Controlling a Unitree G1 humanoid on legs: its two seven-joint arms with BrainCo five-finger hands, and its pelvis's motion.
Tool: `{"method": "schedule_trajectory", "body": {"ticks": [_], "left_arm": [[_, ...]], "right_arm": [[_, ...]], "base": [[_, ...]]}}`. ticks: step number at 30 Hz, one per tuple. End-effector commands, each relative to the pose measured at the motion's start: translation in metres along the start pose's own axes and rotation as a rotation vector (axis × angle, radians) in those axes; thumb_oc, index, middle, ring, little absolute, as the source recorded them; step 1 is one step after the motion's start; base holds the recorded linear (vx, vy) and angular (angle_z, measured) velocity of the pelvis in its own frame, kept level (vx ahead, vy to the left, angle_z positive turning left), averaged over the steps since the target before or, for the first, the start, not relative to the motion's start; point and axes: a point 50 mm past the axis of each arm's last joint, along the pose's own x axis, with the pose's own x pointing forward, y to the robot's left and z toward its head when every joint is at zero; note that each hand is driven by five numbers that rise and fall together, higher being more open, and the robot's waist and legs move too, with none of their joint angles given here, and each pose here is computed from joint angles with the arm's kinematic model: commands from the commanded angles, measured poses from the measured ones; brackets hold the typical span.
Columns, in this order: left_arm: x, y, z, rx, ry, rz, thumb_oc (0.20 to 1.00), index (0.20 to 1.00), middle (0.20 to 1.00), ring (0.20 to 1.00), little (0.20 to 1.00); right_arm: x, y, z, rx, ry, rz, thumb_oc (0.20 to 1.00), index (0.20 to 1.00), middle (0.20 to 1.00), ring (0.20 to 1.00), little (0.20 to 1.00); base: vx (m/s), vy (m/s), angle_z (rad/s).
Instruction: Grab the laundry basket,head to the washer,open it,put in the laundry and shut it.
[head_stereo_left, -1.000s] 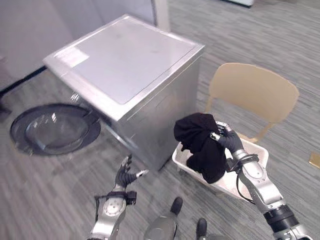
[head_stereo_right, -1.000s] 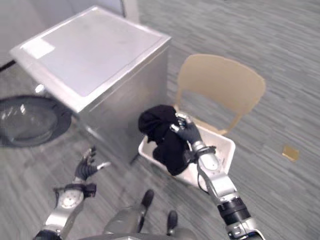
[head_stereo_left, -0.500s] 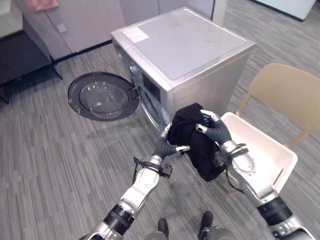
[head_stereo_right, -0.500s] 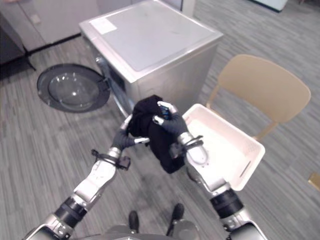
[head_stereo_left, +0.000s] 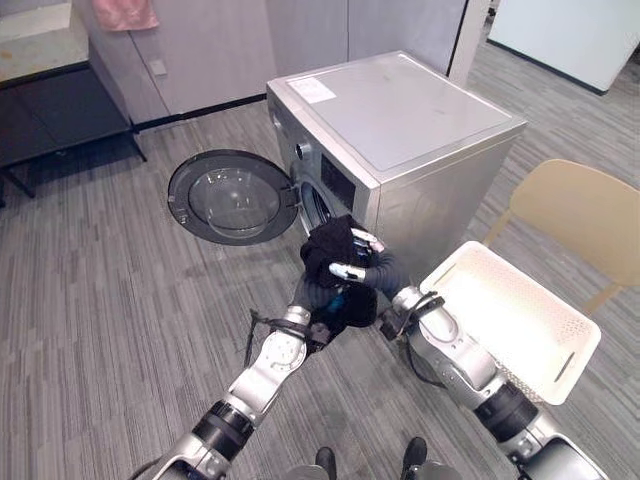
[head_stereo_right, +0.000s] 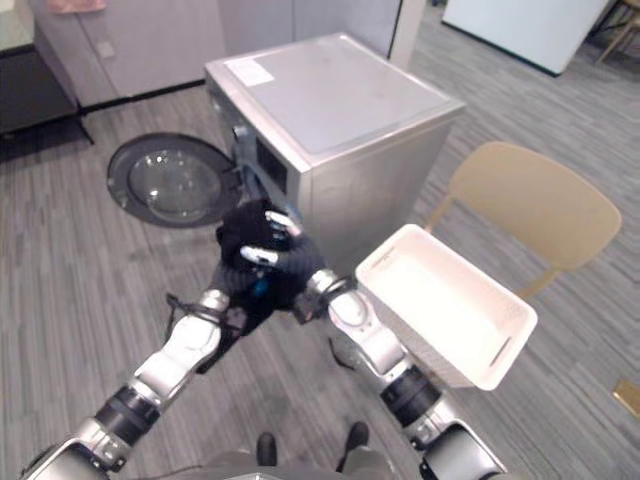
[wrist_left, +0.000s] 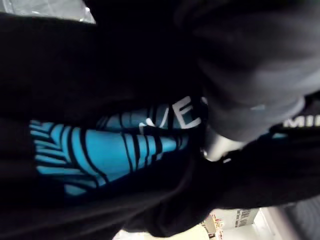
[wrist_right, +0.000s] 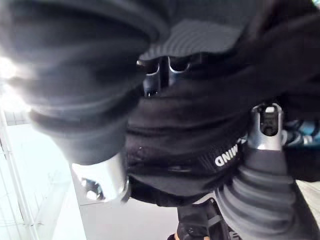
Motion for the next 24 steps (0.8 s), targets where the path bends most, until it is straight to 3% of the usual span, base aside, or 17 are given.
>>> {"method": "schedule_trajectory", "body": {"ticks": [1,5,8,10,16,19,24], "left_arm": [[0.006,0.014,0.013,-0.029,-0.08,0.089,0.2,0.2,0.2,0.2,0.2],[-0.016,0.03,-0.011,-0.11,0.02,0.166,0.2,0.2,0.2,0.2,0.2],[-0.058,0.048,-0.057,-0.185,0.227,0.283,0.2,0.2,0.2,0.2,0.2],[-0.069,0.05,-0.069,-0.205,0.281,0.3,0.2,0.2,0.2,0.2,0.2],[-0.131,0.063,-0.131,-0.277,0.622,0.434,0.2,0.2,0.2,0.2,0.2],[-0.146,0.069,-0.14,-0.265,0.686,0.472,0.2,0.2,0.2,0.2,0.2],[-0.145,0.073,-0.141,-0.235,0.693,0.487,0.2,0.2,0.2,0.2,0.2]], "right_arm": [[0.002,-0.01,0.029,-0.106,-0.153,-0.044,1.0,1.0,1.0,1.0,1.0],[-0.021,-0.036,0.021,-0.275,-0.093,-0.154,1.0,1.0,1.0,1.0,1.0],[-0.066,-0.071,-0.009,-0.409,0.1,-0.283,1.0,1.0,1.0,1.0,1.0],[-0.077,-0.078,-0.015,-0.429,0.154,-0.306,1.0,1.0,1.0,1.0,1.0],[-0.158,-0.11,-0.077,-0.454,0.566,-0.43,1.0,1.0,1.0,1.0,1.0],[-0.174,-0.11,-0.096,-0.445,0.68,-0.433,1.0,1.0,1.0,1.0,1.0],[-0.182,-0.113,-0.105,-0.478,0.745,-0.463,1.0,1.0,1.0,1.0,1.0]], "base": [[0.01,-0.071,0.13],[0.03,-0.106,0.11],[0.04,-0.158,0.31],[-0.01,-0.102,0.47],[-0.02,-0.053,0.84],[0.11,0.05,1.21],[0.15,0.121,0.57]]}}
